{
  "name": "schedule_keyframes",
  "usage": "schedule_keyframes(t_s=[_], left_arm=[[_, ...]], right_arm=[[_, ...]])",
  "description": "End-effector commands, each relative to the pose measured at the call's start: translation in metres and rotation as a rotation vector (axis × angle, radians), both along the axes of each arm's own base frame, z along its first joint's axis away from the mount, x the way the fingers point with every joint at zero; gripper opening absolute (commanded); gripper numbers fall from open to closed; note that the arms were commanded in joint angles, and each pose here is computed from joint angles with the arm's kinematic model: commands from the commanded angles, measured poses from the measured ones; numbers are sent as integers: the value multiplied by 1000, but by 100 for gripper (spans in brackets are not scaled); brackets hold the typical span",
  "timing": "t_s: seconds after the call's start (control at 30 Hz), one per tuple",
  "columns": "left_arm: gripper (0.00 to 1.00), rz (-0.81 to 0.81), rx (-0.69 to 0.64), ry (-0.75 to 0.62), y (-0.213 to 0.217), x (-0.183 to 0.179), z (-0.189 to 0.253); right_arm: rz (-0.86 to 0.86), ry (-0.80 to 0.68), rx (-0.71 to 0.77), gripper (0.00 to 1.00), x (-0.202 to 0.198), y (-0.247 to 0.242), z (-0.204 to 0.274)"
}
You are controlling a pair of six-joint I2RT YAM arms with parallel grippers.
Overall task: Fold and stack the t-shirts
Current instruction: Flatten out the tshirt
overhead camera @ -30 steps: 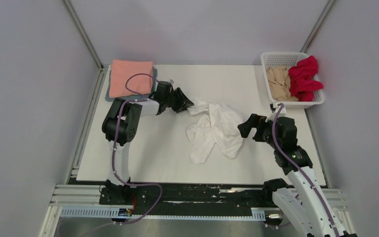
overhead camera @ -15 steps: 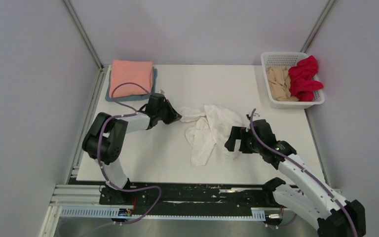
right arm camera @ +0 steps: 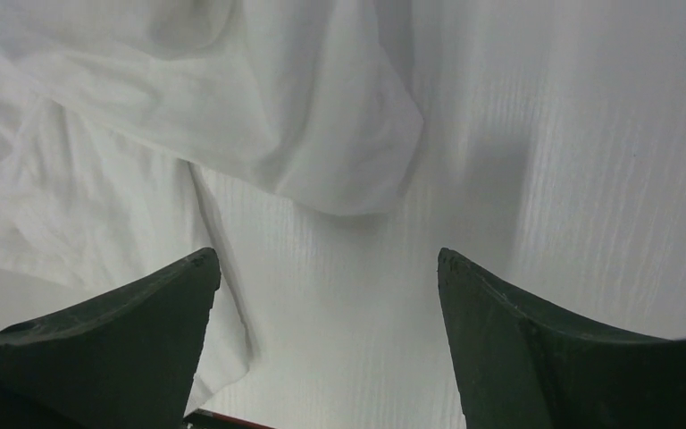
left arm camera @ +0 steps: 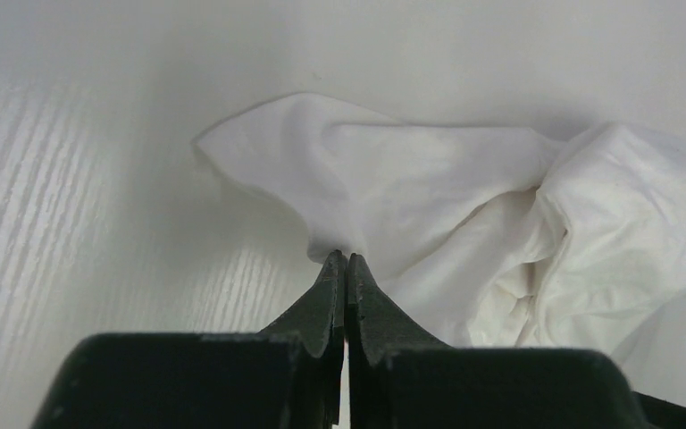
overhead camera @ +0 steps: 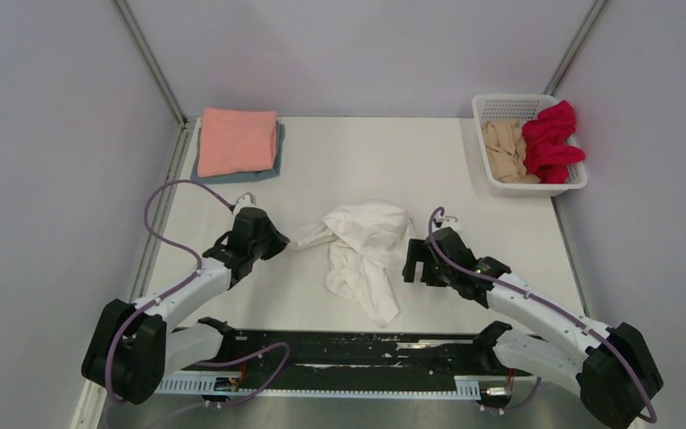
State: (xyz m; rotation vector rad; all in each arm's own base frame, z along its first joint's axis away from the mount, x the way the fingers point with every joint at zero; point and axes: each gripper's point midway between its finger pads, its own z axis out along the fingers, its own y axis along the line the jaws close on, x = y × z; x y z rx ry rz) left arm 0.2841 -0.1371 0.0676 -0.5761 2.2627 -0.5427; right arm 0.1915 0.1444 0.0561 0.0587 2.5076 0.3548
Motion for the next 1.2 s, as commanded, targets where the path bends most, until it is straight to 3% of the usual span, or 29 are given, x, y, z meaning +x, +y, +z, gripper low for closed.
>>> schedule_keyframes(t_s=[0.0,0.3,0.37,0.43,0.5,0.53,0.9,1.17], left_arm=[[0,54,58,-49,19,-3,9],[0,48,73,-59,22,-6,9],[0,54,81,-61,23,-5,10],[0,65,91,-65,25,-2,11],[0,88,108,-79,29,3,17],[0,106,132,-76,34,4,18],[0,340,188,-230,92,53,128],[0,427,207,-491,122,57,267]], right_arm=[[-55,-83,4,88,28,7,5],[-101,-92,-70,75,60,14,-15],[-108,-79,-81,62,64,17,-22],[-113,-77,-88,26,70,20,-24],[-115,-102,-89,6,78,23,-16],[-115,-133,-82,1,85,25,-4],[-262,-421,93,0,163,-50,143],[-224,-767,131,0,171,-79,307]])
